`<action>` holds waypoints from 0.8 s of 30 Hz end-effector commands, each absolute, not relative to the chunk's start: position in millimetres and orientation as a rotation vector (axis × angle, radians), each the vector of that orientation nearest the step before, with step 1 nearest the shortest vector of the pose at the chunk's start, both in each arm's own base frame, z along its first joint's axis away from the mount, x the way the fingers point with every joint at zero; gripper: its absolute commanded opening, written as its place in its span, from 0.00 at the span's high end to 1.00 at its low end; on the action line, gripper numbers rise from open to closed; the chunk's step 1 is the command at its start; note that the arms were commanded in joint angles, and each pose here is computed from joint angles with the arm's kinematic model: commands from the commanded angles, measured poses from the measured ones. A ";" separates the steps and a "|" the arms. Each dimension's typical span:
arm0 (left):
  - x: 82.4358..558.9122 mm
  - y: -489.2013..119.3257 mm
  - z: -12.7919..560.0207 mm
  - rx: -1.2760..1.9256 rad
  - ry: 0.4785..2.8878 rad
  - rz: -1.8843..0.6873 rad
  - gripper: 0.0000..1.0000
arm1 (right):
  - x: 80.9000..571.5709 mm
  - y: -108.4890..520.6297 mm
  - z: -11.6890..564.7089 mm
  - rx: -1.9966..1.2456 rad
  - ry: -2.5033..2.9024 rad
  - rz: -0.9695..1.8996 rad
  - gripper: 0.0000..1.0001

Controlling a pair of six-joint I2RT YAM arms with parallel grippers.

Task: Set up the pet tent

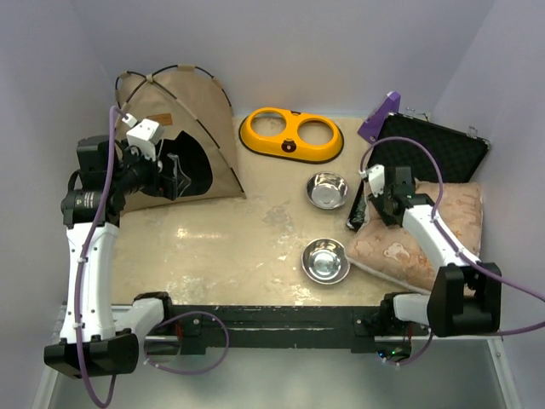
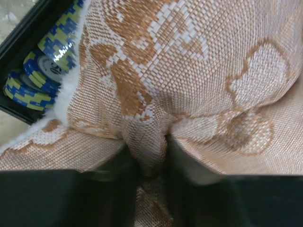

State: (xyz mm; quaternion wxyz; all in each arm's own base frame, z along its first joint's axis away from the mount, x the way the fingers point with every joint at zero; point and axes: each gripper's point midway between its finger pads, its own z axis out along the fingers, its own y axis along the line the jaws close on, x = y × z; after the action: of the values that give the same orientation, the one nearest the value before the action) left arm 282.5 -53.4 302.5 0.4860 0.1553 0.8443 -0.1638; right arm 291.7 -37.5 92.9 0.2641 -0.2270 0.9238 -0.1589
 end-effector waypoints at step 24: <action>301.8 -65.1 385.5 0.367 1.811 -0.436 0.00 | 185.8 219.6 480.3 -0.914 1.258 1.311 1.00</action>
State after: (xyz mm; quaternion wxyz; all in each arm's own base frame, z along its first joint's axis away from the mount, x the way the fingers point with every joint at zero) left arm 299.7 -66.8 348.6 0.5330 0.1639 0.8057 -0.1998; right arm 200.2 167.0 491.9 0.6359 -0.3887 0.5739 0.3395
